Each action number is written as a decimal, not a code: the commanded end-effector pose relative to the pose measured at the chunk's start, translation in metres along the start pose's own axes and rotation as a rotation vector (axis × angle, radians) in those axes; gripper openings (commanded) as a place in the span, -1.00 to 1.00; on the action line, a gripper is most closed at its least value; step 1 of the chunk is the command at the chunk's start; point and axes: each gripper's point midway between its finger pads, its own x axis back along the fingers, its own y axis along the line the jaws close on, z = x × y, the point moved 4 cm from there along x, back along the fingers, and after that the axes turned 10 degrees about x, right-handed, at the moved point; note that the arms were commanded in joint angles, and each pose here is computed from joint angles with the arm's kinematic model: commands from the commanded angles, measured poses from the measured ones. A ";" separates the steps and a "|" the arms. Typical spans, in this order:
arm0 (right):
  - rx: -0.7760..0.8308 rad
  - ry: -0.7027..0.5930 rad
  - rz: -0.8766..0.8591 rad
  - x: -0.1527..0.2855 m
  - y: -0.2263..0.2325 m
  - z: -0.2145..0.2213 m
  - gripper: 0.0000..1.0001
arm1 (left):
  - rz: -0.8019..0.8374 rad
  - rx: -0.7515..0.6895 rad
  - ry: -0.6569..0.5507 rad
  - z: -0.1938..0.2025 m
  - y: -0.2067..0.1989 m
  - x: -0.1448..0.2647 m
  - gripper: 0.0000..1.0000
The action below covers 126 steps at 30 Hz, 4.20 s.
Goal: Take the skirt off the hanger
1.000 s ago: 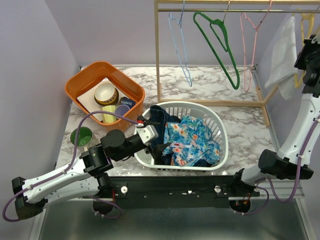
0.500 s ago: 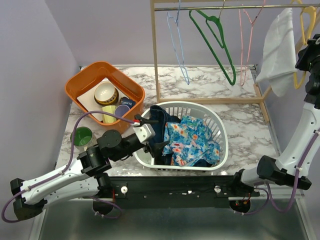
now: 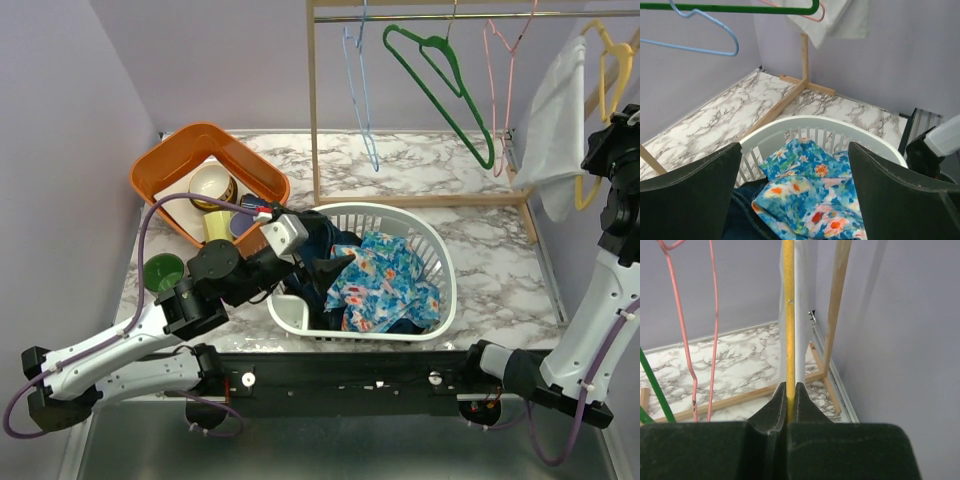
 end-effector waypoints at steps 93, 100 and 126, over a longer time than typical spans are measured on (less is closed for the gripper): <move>-0.746 -0.224 0.188 0.208 0.043 0.083 -0.99 | 0.278 -0.303 -0.216 0.025 -0.134 -0.098 -1.00; -0.704 -0.226 0.350 0.193 0.019 0.090 -0.99 | 0.309 -0.236 -0.232 -0.017 -0.133 -0.074 -1.00; -0.636 -0.238 0.308 0.187 0.022 0.089 -0.99 | -0.109 -0.356 -0.283 -0.138 -0.053 -0.010 -1.00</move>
